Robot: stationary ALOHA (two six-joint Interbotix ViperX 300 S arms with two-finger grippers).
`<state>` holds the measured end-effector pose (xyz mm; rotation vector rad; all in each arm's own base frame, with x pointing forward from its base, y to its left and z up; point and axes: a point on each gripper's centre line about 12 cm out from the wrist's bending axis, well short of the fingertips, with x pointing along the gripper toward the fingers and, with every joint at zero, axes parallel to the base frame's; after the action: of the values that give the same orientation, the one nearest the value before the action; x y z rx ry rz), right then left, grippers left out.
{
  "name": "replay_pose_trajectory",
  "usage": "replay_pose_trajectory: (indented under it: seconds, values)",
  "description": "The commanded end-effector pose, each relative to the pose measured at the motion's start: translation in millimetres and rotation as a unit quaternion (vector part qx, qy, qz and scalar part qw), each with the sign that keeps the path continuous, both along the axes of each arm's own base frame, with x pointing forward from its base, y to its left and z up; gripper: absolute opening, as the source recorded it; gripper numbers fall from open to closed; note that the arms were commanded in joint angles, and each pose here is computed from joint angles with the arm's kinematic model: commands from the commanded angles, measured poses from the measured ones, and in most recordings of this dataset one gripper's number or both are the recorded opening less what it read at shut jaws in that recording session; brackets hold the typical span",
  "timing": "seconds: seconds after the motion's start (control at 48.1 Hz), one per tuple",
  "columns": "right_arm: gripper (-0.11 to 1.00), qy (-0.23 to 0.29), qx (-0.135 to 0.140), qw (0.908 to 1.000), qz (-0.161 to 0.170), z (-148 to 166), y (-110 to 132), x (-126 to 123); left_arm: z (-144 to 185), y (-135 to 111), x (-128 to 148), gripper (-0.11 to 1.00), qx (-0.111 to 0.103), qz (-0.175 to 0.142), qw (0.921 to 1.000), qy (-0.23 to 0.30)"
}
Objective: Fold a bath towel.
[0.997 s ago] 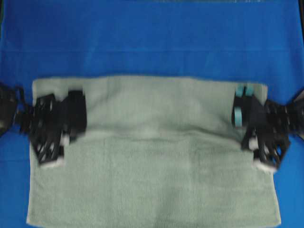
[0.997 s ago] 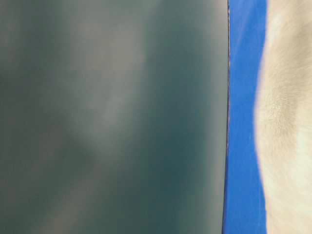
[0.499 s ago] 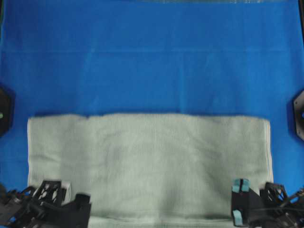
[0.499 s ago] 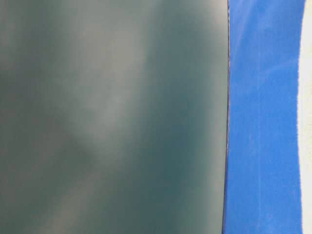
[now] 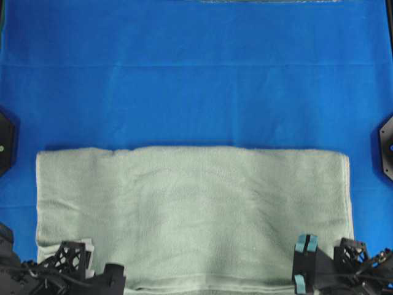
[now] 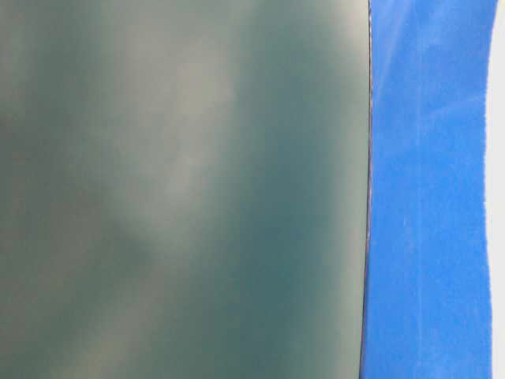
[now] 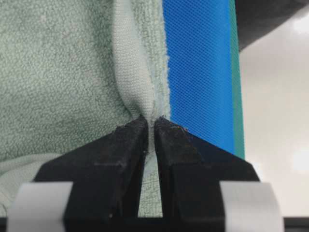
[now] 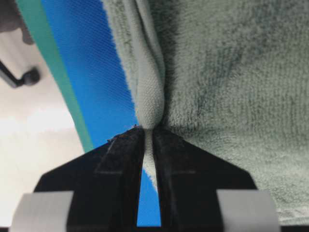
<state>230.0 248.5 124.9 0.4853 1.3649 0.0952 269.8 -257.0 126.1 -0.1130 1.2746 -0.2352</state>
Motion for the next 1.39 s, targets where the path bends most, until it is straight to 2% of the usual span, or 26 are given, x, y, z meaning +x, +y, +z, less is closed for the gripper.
replay_pose_trajectory:
  seconds: [0.0,0.042,0.104,0.249,0.312,0.395,0.499,0.623,0.686,0.748,0.852,0.956,1.101,1.226,1.371]
  values:
    - [0.11,-0.008,0.009,0.9999,0.001,8.1,1.6,-0.5,8.9,0.9,2.2,0.06,-0.012,0.013,0.9998,-0.006]
    - [0.11,-0.007,0.01,0.9999,-0.003,8.2,1.3,-0.8,8.8,2.7,2.1,0.11,-0.013,0.018,0.9997,-0.005]
    - [0.11,-0.005,0.011,0.9999,-0.008,8.7,0.9,-1.3,10.2,4.2,1.4,0.27,-0.013,0.019,0.9997,-0.006]
    - [0.52,-0.014,0.015,0.9998,-0.007,18.6,-0.4,-0.8,23.1,9.4,0.9,0.72,-0.019,0.019,0.9995,-0.015]
    - [0.66,-0.023,0.012,0.9997,-0.004,28.8,-5.2,0.3,34.0,14.7,2.1,0.81,-0.02,0.022,0.9993,-0.02]
    - [0.63,-0.035,0.005,0.9994,-0.004,44.7,-16.6,3.3,52.7,26.7,-0.2,0.78,-0.015,0.028,0.9993,-0.019]
    - [0.6,-0.038,-0.023,0.9989,-0.014,63.1,-43.2,5.3,75.0,47.4,-7.2,0.76,0.006,0.03,0.9995,-0.013]
    - [0.6,-0.018,-0.094,0.9945,-0.042,70.4,-91.2,6.5,88.8,87.0,-12.8,0.76,0.051,0.047,0.9976,-0.006]
    - [0.6,-0.012,-0.135,0.9889,-0.059,71.9,-119.1,7.5,89.3,114.6,-13.2,0.76,0.079,0.066,0.9947,-0.006]
    - [0.6,-0.006,-0.179,0.9803,-0.082,71.8,-150.1,6.7,87.0,138.7,-12.1,0.76,0.095,0.09,0.9914,-0.008]
    - [0.6,-0.011,-0.211,0.9713,-0.109,72.7,-181.7,6.1,86.6,171.6,-14.9,0.76,0.111,0.121,0.9864,-0.014]
    - [0.6,-0.012,-0.221,0.968,-0.119,72.9,-198.9,3.7,82.7,190.5,-20.3,0.76,0.12,0.132,0.9839,-0.011]
    - [0.6,-0.003,-0.225,0.9681,-0.11,61.9,-205.8,1.3,71.3,197.5,-25.1,0.76,0.132,0.126,0.9832,0.005]
    - [0.6,-0.007,-0.222,0.9689,-0.11,43.2,-211.3,3.8,52.8,205.2,-27.7,0.76,0.14,0.129,0.9817,0.016]
    - [0.6,0.012,-0.225,0.9673,-0.117,10.5,-225.1,-2.5,18.3,228.5,-36.5,0.76,0.148,0.15,0.977,0.031]
